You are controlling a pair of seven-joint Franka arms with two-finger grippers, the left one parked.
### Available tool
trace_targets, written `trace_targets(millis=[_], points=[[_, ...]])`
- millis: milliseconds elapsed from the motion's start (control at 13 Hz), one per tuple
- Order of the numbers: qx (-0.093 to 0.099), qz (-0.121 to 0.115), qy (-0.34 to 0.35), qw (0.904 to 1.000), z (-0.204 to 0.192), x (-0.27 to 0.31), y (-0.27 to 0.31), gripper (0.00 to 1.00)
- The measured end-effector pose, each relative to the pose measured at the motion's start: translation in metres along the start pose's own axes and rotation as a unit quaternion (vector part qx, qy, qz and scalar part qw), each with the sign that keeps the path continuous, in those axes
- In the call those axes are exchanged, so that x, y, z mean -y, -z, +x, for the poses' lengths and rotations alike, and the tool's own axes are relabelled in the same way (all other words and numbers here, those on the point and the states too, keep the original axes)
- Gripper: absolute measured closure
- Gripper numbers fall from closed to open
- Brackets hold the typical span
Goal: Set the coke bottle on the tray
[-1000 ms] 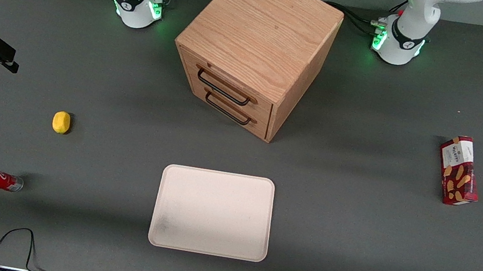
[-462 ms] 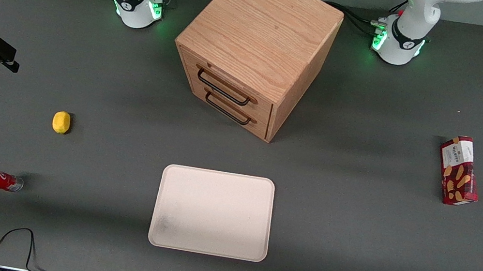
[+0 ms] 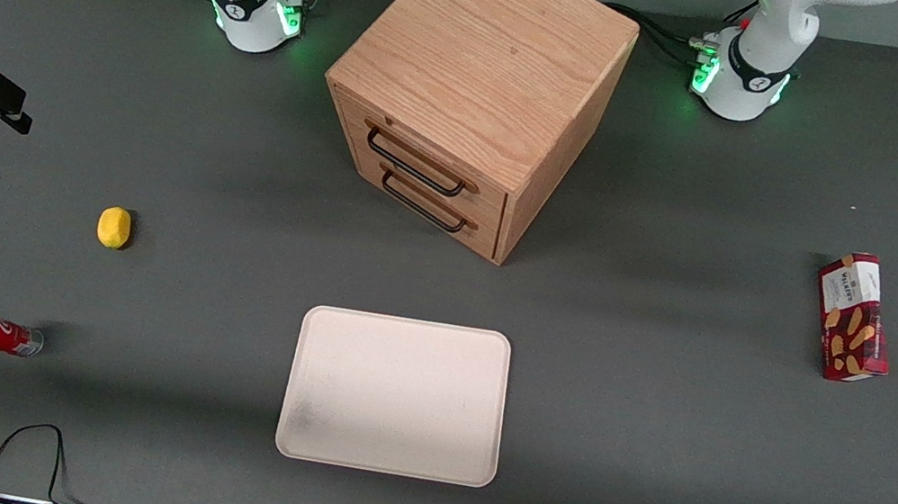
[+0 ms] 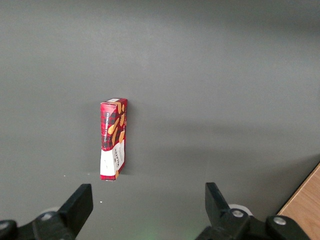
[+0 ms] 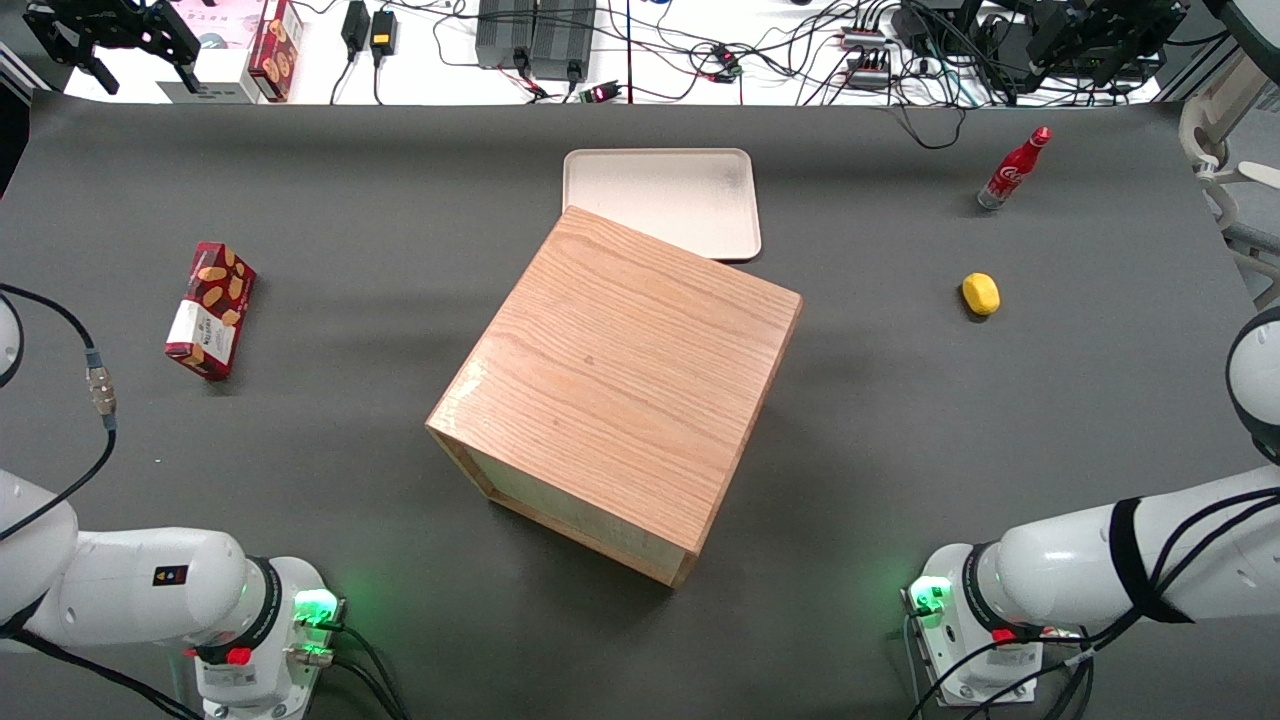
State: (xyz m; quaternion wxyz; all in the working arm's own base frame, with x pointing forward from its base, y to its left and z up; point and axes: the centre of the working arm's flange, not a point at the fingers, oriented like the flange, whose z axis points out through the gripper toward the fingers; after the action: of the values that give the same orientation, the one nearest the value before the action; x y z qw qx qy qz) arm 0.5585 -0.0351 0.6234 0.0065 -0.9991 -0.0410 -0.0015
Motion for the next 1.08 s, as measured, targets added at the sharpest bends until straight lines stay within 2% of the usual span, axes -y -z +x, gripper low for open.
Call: trace_targets(millis=[231, 462, 769, 1077], points=[[-0.004, -0.004, -0.023, 0.9997, 0.009, -0.029, -0.001, 0.0], [-0.009, -0.012, -0.016, 0.9998, 0.038, -0.086, -0.012, 0.0], [-0.023, 0.009, 0.01, 0.9996, 0.068, -0.18, -0.041, 0.0], [-0.038, 0.015, 0.027, 0.9988, 0.087, -0.242, -0.07, 0.0]])
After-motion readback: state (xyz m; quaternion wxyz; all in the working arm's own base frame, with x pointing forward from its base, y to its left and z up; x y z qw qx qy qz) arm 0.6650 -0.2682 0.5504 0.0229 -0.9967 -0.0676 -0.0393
